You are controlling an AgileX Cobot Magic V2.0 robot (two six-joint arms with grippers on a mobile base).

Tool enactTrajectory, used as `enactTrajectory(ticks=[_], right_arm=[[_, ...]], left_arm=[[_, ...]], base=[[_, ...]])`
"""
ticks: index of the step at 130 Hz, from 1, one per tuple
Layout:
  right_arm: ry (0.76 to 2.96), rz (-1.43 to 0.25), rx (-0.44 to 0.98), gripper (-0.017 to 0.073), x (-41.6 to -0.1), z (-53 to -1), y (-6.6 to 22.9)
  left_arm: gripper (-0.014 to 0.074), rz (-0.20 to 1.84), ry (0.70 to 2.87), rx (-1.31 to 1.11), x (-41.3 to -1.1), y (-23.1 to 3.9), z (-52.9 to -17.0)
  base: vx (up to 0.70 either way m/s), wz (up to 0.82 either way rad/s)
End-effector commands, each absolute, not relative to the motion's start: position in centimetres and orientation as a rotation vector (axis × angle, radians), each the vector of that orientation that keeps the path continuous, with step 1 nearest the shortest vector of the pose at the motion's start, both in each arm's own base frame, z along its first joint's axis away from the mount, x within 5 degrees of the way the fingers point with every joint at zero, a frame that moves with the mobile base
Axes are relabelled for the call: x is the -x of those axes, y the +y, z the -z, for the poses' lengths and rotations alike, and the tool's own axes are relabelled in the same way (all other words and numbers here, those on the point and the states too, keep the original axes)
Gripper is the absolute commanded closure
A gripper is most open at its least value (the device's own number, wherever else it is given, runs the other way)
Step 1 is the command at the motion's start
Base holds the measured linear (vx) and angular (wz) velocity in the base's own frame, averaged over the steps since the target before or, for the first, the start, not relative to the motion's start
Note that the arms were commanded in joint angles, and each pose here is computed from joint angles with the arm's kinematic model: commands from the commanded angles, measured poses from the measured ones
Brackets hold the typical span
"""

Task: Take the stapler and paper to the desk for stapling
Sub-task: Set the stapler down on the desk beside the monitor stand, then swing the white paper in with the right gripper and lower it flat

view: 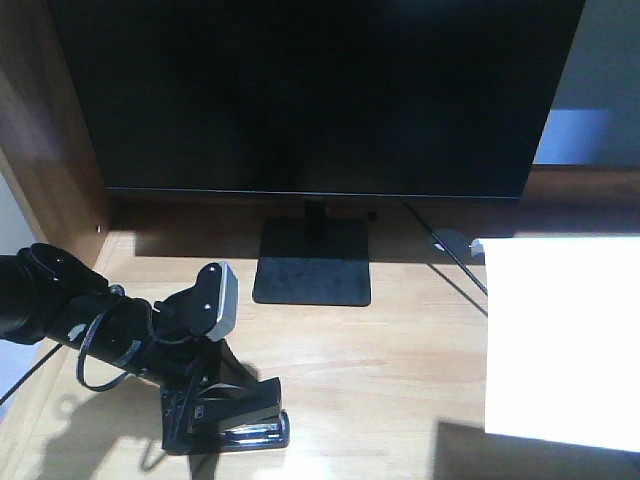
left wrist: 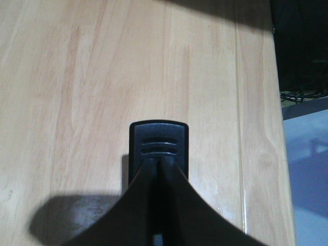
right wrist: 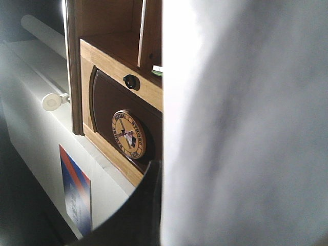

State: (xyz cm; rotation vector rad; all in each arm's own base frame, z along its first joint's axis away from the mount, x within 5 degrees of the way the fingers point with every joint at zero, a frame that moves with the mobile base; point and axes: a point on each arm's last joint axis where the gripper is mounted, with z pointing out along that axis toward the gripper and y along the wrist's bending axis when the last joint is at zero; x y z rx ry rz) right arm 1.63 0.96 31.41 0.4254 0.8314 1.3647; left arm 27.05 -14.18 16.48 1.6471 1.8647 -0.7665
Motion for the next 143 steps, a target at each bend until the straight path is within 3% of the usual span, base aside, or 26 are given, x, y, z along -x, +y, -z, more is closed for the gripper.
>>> enactTrajectory(ticks=[1,87,143], right_arm=[[0.756,-1.371,-0.362,0.0566,-0.7,-32.6,0.9],[0.760,-1.377,-0.367,0.0565,-1.2,-32.8,1.0],[0.859,-1.427,-0.384,0.0562,-8.4,-33.0,2.6]], left_arm=[[0.0600,0.799,1.797,-1.613,-27.0,-14.8,-18.4],[0.0600,0.799,1.797,-1.613,-27.0,-14.8,-18.4],[0.0600,0.799,1.797,-1.613,-27.0,-14.8,-18.4]], base=[[0.00,0.00],[0.00,0.00],[0.00,0.00]])
